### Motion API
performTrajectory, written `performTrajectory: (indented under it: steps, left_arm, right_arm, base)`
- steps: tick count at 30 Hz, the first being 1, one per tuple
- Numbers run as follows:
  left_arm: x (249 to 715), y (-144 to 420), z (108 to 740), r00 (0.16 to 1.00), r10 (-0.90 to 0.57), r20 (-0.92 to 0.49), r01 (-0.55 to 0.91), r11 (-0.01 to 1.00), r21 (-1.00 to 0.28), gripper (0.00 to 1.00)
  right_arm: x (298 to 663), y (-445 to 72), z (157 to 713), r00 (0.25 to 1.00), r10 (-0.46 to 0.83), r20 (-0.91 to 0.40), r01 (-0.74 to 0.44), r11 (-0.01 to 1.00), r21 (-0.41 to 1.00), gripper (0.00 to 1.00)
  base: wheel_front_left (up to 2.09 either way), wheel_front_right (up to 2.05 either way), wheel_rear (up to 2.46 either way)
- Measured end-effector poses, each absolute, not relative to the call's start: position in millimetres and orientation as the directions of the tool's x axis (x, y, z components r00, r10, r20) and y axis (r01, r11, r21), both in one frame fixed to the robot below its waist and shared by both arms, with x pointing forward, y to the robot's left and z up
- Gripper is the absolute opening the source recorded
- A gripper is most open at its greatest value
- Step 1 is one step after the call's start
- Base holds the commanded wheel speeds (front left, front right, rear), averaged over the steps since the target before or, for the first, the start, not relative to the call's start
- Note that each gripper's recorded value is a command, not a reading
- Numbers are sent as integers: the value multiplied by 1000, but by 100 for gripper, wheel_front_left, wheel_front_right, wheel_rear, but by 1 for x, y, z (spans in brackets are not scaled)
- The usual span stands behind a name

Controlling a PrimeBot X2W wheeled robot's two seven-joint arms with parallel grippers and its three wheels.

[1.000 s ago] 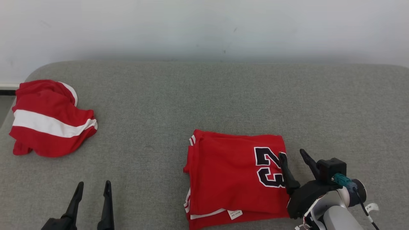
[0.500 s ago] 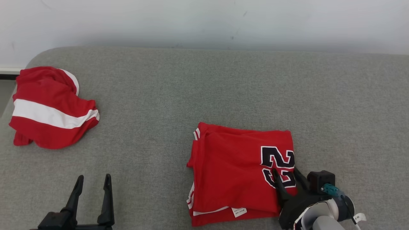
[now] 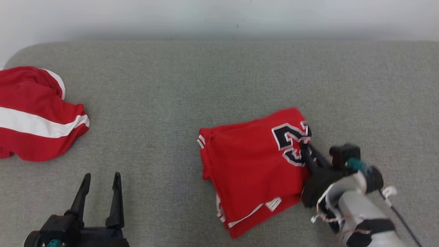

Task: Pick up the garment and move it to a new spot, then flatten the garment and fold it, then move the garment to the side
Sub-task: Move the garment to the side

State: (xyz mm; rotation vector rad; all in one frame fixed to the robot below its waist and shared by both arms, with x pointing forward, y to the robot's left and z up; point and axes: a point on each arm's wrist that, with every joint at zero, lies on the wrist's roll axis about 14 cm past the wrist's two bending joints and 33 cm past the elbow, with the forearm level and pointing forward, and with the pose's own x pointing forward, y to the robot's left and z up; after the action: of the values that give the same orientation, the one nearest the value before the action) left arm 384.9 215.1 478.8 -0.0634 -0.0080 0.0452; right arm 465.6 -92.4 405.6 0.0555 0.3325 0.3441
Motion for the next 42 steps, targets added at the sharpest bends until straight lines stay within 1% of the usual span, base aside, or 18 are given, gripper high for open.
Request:
performTrajectory:
  steps: [8, 13, 17, 24, 31, 35, 42]
  left_arm:
    - [420, 199, 475, 1000, -15, 17, 15, 998, -57, 100]
    - [448, 188, 469, 997, -73, 25, 74, 997, -33, 100]
    - [469, 171, 461, 990, -135, 33, 136, 990, -27, 100]
    - [491, 139, 438, 967, -253, 24, 254, 967, -21, 100]
    - [505, 108, 432, 936, -347, 63, 349, 936, -36, 100]
    - [508, 99, 422, 925, -376, 60, 379, 924, -50, 100]
    - [511, 93, 409, 918, -394, 49, 397, 915, -71, 100]
  right_arm:
    - [529, -139, 437, 918, 292, -268, -318, 946, -61, 0]
    - [569, -188, 459, 947, 221, -232, -264, 949, -173, 0]
    - [588, -230, 467, 963, 150, -222, -201, 953, -228, 0]
    - [599, -303, 480, 972, 25, -233, -106, 934, -342, 0]
    - [596, -363, 504, 965, -105, -239, -11, 899, -438, 0]
    - [597, -379, 507, 956, -144, -255, 5, 879, -476, 0]
    - [600, -393, 506, 944, -180, -277, 9, 852, -523, 0]
  base:
    - [0, 0, 0]
    - [0, 0, 0]
    - [0, 0, 0]
    - [0, 0, 0]
    - [0, 0, 0]
    - [0, 0, 0]
    - [0, 0, 0]
